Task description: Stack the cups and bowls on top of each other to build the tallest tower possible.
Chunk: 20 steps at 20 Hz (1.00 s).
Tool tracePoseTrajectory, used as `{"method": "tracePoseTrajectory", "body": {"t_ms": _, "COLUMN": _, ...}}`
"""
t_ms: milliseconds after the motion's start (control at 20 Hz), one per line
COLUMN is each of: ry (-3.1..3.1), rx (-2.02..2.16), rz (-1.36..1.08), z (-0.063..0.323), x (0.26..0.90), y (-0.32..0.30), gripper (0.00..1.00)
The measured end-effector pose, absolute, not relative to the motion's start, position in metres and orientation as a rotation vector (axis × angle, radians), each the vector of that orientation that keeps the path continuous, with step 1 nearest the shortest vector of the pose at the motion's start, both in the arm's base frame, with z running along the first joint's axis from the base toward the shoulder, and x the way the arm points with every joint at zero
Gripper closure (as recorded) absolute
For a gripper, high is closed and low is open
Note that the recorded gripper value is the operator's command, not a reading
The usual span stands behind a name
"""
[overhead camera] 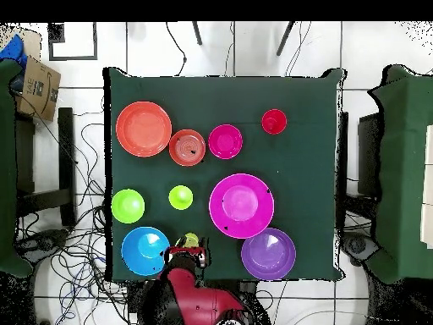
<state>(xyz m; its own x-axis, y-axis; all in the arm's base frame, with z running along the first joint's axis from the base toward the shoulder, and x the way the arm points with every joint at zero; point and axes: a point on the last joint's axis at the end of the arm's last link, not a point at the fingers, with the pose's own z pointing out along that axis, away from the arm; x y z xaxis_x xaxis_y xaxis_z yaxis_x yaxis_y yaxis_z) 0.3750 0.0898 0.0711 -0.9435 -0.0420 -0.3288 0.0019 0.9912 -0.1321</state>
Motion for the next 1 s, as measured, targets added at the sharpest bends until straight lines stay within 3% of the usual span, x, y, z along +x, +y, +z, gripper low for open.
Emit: {"method": "tracePoseTrajectory", "body": {"t_ms": 1000, "ry": 2.798, "rx": 0.372, "rz": -0.410, "z": 0.010, "x": 0.334, "y": 0.068, "gripper": 0.00}}
